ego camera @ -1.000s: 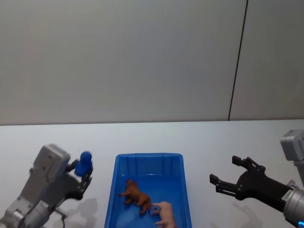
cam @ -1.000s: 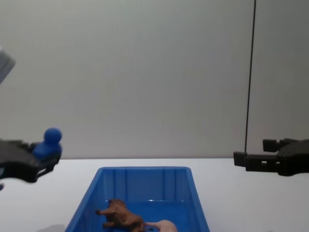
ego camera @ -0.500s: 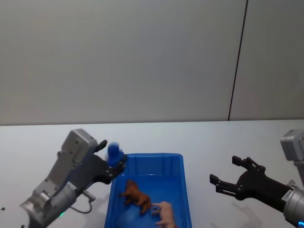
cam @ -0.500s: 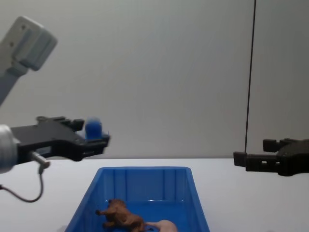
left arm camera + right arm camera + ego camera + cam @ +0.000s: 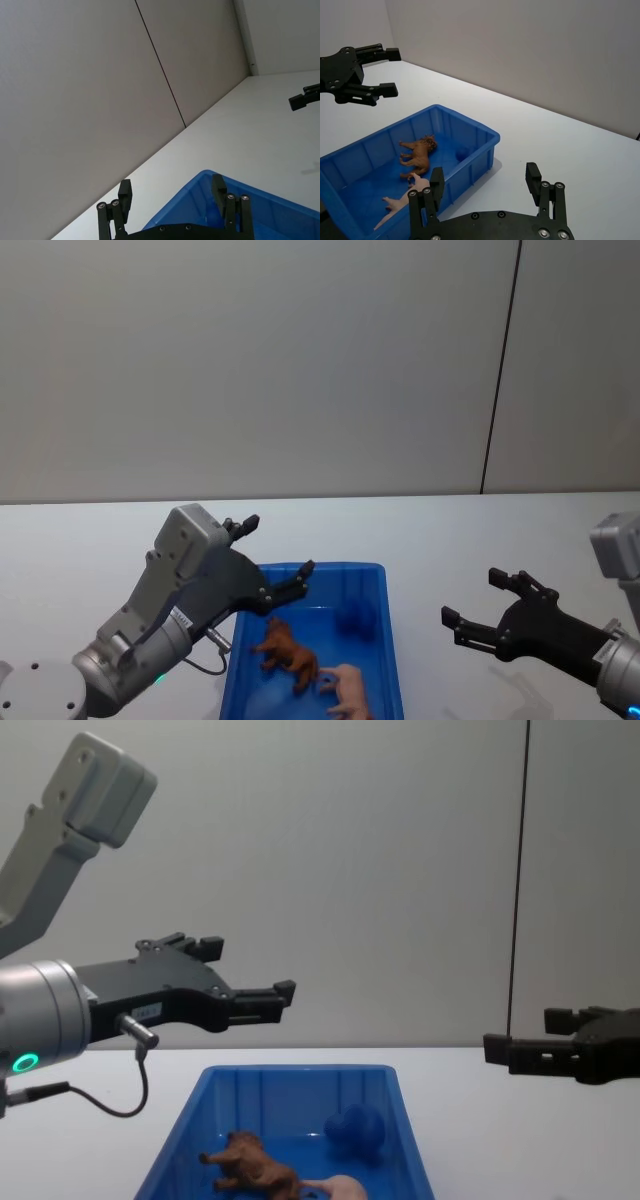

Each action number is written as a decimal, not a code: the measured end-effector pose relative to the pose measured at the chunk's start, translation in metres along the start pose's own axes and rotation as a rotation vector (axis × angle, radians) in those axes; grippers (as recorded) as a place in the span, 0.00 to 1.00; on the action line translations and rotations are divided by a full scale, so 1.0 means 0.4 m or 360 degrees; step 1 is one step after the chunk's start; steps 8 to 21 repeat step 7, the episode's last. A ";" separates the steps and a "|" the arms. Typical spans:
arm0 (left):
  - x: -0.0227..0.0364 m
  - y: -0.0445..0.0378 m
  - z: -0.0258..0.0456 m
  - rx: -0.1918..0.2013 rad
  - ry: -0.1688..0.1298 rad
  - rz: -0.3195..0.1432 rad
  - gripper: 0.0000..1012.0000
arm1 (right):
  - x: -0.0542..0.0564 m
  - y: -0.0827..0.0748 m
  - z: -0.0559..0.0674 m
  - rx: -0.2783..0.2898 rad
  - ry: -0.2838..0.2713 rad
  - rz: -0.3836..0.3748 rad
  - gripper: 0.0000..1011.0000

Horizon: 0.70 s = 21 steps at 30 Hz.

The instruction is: Pick up the two dolls from the table and place them into the box.

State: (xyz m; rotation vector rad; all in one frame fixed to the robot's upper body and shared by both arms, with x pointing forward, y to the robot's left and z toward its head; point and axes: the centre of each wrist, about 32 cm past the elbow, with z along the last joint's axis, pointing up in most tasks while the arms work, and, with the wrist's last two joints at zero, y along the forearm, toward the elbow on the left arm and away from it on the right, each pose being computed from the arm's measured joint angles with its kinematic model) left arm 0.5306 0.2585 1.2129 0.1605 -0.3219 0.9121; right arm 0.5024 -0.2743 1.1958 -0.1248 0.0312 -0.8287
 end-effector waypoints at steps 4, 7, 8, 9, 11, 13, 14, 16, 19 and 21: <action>-0.001 -0.005 -0.001 -0.0026 0.0001 -0.0015 0.99 | 0.000 0.000 0.000 0.0000 0.0000 0.0000 0.99; -0.001 -0.009 -0.001 -0.0045 0.0003 -0.0026 0.99 | 0.000 0.000 0.000 0.0000 0.0000 0.0000 0.99; -0.001 -0.009 -0.001 -0.0045 0.0003 -0.0026 0.99 | 0.000 0.000 0.000 0.0000 0.0000 0.0000 0.99; -0.001 -0.009 -0.001 -0.0045 0.0003 -0.0026 0.99 | 0.000 0.000 0.000 0.0000 0.0000 0.0000 0.99; -0.001 -0.009 -0.001 -0.0045 0.0003 -0.0026 0.99 | 0.000 0.000 0.000 0.0000 0.0000 0.0000 0.99; -0.001 -0.009 -0.001 -0.0045 0.0003 -0.0026 0.99 | 0.000 0.000 0.000 0.0000 0.0000 0.0000 0.99; -0.001 -0.009 -0.001 -0.0045 0.0003 -0.0026 0.99 | 0.000 0.000 0.000 0.0000 0.0000 0.0000 0.99; -0.001 -0.009 -0.001 -0.0045 0.0003 -0.0026 0.99 | 0.000 0.000 0.000 0.0000 0.0000 0.0000 0.99; -0.001 -0.009 -0.001 -0.0045 0.0003 -0.0026 0.99 | 0.000 0.000 0.000 0.0000 0.0000 0.0000 0.99; -0.001 -0.009 -0.001 -0.0045 0.0003 -0.0026 0.99 | 0.000 0.000 0.000 0.0000 0.0000 0.0000 0.99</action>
